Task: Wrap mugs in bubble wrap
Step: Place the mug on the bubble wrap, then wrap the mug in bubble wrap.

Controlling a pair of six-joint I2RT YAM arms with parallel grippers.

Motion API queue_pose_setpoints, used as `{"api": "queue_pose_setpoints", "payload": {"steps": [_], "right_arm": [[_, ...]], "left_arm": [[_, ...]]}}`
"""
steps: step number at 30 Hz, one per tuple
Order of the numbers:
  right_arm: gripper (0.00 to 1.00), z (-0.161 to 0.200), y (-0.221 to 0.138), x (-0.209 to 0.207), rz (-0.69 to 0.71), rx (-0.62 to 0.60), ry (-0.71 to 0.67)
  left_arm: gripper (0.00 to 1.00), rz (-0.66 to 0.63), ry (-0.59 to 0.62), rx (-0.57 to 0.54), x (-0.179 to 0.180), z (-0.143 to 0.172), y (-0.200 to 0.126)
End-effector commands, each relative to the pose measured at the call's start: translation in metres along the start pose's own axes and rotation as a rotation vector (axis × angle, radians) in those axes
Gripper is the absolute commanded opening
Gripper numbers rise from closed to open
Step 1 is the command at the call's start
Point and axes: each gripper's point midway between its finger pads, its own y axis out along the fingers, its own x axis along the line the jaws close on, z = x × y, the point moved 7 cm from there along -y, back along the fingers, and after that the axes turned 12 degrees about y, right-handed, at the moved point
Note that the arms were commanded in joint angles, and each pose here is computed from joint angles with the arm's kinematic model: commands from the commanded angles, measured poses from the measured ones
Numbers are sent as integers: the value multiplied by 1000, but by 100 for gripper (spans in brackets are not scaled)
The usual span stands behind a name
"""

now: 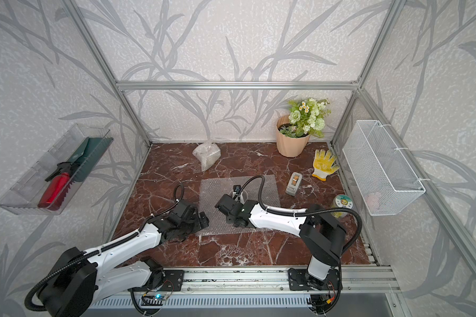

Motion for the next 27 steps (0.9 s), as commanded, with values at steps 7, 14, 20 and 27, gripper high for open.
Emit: {"api": "queue_pose_setpoints", "payload": {"steps": [7,14,20,27], "right_arm": [[48,-84,-36,-56,-52,-134,-103],[39,-153,27,-128,74,65,-98],[39,-186,84,-163,93,234,-5],[39,-199,110,-174,176,286,-30]], "left_arm": [[99,67,155,-147,-27,-37,-32],[99,147,274,-113,-83,-81,-22],[99,181,300,-70,-125,-116,-11],[99,205,294,-95,-140,-132,-15]]}}
